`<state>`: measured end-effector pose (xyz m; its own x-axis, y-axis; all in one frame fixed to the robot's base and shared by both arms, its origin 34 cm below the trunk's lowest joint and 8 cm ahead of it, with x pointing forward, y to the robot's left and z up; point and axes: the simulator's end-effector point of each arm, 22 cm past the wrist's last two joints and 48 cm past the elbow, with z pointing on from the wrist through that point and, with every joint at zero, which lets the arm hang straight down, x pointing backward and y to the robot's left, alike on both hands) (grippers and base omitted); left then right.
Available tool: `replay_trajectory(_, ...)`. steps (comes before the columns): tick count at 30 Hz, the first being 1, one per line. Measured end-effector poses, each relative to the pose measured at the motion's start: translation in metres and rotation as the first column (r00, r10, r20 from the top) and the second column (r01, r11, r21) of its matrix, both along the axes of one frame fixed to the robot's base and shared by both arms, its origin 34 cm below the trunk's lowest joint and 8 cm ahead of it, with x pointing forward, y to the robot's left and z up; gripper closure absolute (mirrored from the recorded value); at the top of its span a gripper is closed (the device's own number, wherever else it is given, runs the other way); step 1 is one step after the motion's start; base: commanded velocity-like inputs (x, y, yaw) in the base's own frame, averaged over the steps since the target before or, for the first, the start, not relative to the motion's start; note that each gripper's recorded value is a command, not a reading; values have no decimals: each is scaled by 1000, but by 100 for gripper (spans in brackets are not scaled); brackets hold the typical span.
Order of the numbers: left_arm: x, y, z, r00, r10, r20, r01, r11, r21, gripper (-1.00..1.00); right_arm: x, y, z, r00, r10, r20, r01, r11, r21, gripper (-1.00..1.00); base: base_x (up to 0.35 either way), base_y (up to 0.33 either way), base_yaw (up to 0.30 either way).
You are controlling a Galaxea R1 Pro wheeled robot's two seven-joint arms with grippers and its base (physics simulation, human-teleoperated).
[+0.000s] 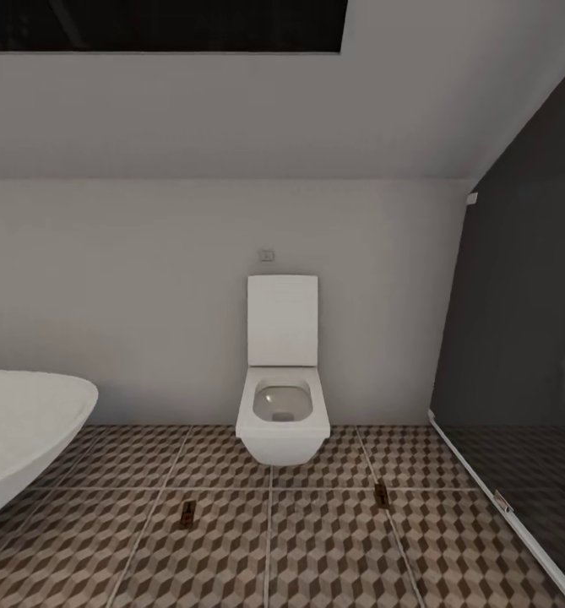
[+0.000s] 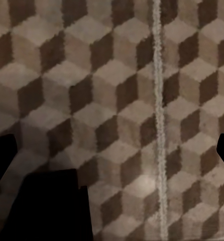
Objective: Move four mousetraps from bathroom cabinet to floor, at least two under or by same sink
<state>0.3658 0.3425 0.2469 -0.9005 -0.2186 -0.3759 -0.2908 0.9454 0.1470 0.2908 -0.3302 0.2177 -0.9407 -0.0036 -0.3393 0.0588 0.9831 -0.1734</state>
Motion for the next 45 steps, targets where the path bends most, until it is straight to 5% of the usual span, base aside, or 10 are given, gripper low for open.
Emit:
replay_trajectory(14,-26,-1,12,999,-2,-41,2,1000,-1,-100,-17,3,18,1000,0,-16,0,1000,6,-100,0,0,0)
replay_trajectory(45,-14,-13,15,1000,-9,29,9,1000,0,-100,-32,12,14,1000,-2,-32,2,1000,18,-100,0,0,0)
